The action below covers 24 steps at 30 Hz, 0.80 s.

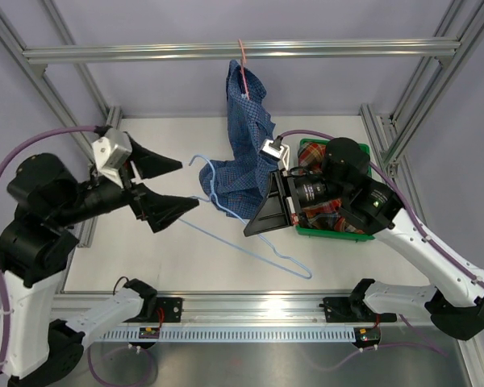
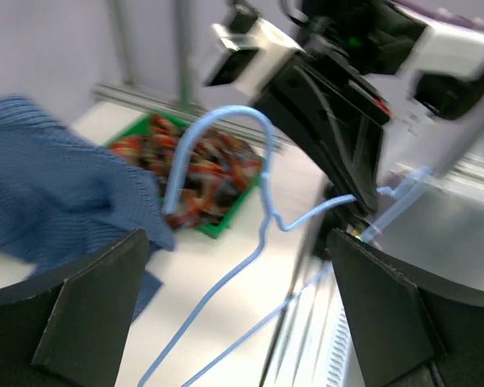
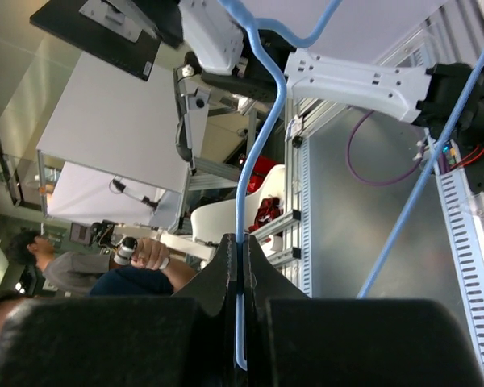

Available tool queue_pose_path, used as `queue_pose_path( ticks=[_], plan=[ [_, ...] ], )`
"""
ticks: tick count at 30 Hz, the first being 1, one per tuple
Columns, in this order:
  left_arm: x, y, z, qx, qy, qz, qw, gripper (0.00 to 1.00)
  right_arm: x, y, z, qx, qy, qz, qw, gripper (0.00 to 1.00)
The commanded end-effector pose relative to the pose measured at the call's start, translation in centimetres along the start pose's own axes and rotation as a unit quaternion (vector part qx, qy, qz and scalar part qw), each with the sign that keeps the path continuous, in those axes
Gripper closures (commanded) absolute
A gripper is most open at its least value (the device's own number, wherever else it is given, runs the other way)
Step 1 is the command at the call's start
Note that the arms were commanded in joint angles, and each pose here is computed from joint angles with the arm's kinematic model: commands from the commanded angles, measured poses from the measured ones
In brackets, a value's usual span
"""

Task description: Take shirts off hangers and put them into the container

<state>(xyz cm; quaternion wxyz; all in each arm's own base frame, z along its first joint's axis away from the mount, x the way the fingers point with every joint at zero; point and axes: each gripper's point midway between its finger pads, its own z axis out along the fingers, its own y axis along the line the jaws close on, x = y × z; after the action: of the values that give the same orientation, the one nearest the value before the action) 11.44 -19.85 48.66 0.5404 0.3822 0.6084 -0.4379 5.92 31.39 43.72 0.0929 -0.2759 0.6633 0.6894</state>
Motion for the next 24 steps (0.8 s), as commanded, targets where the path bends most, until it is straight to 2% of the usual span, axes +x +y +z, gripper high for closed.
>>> queue_pose_path(
  ticks=[1, 2, 3, 5, 6, 8, 9, 12, 15, 16, 17, 18, 19, 20, 22, 24],
  plan=[
    [-3.2, 4.6, -3.4, -0.199, -0.069, 0.008, 0.978, 0.01, -0.3, 0.6, -0.3, 0.009, -0.023, -0.026, 0.999, 1.0],
    [-3.4, 5.7, -4.4, -0.243, -0.078, 0.001, 0.967, 0.01, -0.5, 0.4, -0.4, 0.02, -0.033, -0.031, 0.999, 1.0],
    [-3.6, 8.8, -6.9, -0.355, -0.102, -0.034, 0.929, 0.01, -0.6, 0.3, -0.4, 0.026, -0.039, -0.035, 0.998, 1.0],
    [-2.4, 10.4, -10.0, -0.442, -0.116, -0.063, 0.887, 0.01, -1.3, -0.5, -0.4, 0.05, -0.054, -0.042, 0.996, 1.0],
    [-1.7, 11.8, -12.1, -0.506, -0.133, -0.086, 0.848, 0.01, -1.9, -0.4, -0.3, 0.052, -0.061, -0.048, 0.996, 1.0],
    [-0.5, 12.6, -14.7, -0.563, -0.152, -0.1, 0.806, 0.01, -3.6, -2.7, 0.6, 0.09, -0.078, -0.045, 0.992, 1.0],
    [1.3, 13.9, -15.9, -0.609, -0.145, -0.106, 0.773, 0.01, -4.8, -2.5, 0.8, 0.095, -0.09, -0.056, 0.99, 1.0],
    [3.1, 15.1, -17.6, -0.662, -0.135, -0.105, 0.729, 0.01, -9.6, -5.6, 1.9, 0.158, -0.142, -0.09, 0.973, 1.0],
    [3.7, 16.0, -17.6, -0.681, -0.123, -0.101, 0.715, 0.01, -14.8, -8.9, 4.0, 0.202, -0.17, -0.11, 0.958, 1.0],
    [3.7, 16.2, -17.5, -0.684, -0.12, -0.099, 0.713, 0.01, -15.9, -12.9, 5.5, 0.234, -0.158, -0.093, 0.955, 1.0],
    [3.8, 16.6, -17.3, -0.688, -0.109, -0.097, 0.711, 0.01, -18.1, -11.0, 6.1, 0.215, -0.174, -0.115, 0.954, 1.0],
    [3.7, 16.6, -17.9, -0.701, -0.107, -0.095, 0.699, 0.01, -19.3, -11.2, 6.7, 0.216, -0.179, -0.118, 0.953, 1.0],
    [3.7, 16.9, -18.4, -0.717, -0.102, -0.091, 0.683, 0.01, -21.2, -12.2, 7.7, 0.226, -0.183, -0.124, 0.949, 1.0],
    [3.6, 16.8, -18.5, -0.718, -0.1, -0.09, 0.683, 0.01, -22.0, -12.8, 8.1, 0.231, -0.185, -0.126, 0.947, 1.0],
    [3.7, 17.0, -19.5, -0.741, -0.097, -0.082, 0.66, 0.01, -23.5, -14.4, 8.3, 0.262, -0.19, -0.129, 0.938, 1.0],
    [3.6, 16.9, -20.7, -0.758, -0.112, -0.077, 0.638, 0.01, -26.2, -14.7, 8.8, 0.25, -0.21, -0.14, 0.935, 1.0]
  ],
)
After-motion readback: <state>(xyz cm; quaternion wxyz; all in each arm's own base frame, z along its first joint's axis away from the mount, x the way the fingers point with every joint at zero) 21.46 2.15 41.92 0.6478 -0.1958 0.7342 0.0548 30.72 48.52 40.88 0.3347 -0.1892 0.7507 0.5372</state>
